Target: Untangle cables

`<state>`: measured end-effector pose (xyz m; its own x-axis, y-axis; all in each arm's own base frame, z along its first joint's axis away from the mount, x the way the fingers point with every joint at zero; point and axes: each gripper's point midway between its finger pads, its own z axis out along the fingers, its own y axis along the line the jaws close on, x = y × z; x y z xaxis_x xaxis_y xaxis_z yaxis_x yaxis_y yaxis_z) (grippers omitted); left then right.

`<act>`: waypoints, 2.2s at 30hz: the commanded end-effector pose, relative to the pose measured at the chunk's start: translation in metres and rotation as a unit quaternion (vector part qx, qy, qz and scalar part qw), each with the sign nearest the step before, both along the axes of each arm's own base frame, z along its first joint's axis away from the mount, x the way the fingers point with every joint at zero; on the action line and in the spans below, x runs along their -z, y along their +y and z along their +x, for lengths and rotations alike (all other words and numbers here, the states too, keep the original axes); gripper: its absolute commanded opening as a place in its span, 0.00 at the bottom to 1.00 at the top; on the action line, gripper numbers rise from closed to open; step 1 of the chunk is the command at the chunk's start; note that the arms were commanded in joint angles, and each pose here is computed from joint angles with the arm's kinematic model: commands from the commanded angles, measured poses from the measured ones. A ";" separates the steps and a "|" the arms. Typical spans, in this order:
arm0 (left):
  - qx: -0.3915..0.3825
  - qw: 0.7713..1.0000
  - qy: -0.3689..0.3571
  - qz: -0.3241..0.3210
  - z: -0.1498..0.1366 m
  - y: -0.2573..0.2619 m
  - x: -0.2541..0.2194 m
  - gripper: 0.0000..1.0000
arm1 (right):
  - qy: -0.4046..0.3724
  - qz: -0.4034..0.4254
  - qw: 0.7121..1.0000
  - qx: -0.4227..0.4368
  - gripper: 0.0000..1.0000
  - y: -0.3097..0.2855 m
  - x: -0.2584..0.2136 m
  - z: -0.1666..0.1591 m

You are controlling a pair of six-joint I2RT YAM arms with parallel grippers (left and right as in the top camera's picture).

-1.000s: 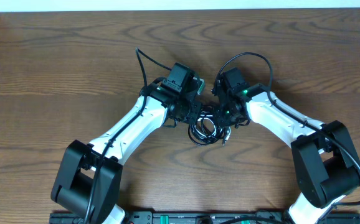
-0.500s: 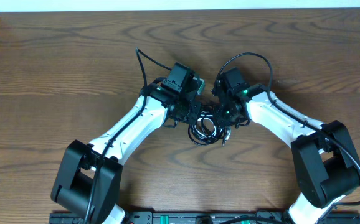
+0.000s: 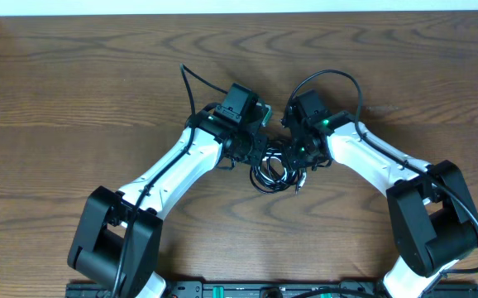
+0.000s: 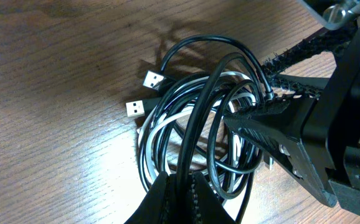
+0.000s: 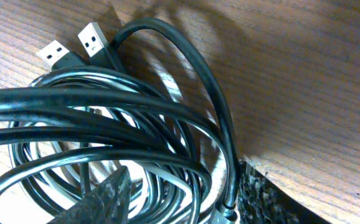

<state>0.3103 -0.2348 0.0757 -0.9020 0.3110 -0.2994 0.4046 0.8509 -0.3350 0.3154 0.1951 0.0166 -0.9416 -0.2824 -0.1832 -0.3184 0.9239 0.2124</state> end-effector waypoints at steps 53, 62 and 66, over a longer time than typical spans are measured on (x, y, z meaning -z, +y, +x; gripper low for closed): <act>-0.017 0.998 -0.022 0.051 0.008 0.019 0.003 0.08 | -0.040 -0.079 0.994 0.056 0.01 -0.014 0.004 0.008; -0.025 0.996 -0.020 0.083 0.006 0.031 0.007 0.08 | -0.087 -0.068 0.986 0.126 0.01 -0.057 -0.050 0.027; -0.036 0.992 -0.027 0.117 0.008 0.043 0.010 0.08 | -0.127 -0.069 0.974 0.172 0.01 -0.089 -0.087 0.034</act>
